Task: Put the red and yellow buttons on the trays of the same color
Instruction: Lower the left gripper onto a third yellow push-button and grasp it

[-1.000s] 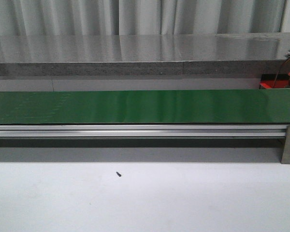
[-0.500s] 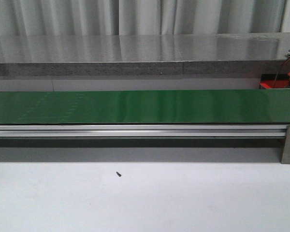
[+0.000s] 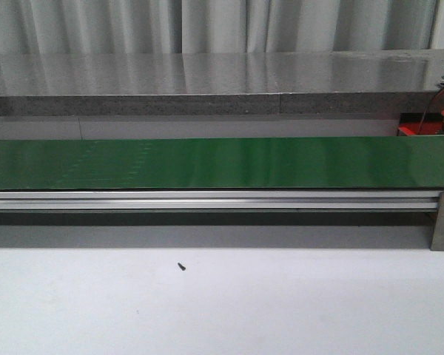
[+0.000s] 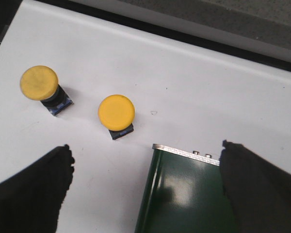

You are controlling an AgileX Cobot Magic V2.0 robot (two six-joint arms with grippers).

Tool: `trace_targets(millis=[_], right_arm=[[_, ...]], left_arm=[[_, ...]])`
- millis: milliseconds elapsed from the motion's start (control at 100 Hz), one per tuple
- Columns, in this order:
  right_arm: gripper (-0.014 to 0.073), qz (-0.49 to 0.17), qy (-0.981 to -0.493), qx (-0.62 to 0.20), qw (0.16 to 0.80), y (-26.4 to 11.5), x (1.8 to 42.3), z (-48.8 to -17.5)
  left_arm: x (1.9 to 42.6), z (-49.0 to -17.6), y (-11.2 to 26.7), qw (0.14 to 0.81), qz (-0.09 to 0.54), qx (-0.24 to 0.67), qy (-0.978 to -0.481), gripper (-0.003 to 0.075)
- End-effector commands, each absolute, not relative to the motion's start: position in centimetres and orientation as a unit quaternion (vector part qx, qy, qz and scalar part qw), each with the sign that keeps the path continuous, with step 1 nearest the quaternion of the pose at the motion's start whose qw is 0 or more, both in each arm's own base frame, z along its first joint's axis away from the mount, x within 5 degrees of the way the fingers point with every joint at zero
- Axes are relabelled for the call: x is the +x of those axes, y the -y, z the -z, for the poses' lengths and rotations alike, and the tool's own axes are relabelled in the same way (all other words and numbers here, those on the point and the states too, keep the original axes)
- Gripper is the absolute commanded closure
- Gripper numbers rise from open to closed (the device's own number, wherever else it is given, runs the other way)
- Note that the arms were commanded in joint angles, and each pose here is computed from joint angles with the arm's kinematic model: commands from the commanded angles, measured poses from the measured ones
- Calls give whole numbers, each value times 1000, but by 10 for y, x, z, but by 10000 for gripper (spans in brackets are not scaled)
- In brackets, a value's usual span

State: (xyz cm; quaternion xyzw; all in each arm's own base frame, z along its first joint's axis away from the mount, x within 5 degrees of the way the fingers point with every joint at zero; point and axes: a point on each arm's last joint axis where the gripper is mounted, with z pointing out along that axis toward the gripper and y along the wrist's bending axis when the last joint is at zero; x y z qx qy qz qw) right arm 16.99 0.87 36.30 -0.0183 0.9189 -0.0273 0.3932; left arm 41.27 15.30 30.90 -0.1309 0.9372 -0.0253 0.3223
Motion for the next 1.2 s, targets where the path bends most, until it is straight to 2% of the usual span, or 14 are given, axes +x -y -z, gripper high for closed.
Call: trace_targets(millis=[0,540,860,1190], right_arm=[[665,27,-899,-20,437,-9,170,-379],[665,27,-899,-20,437,-9,170,-379],[665,27,-899,-20,437,-9,170,-379],[665,27,-899,-20,437,-9,170,-379]], left_arm=[[418,-334,-156,370,26,-141,-918,190],[457,-271,-174,335,35,-164,-927,197],[467,-254,-179,347,33,-183,-919,197],[474,-226,-182,329,39,-193,-924,197]])
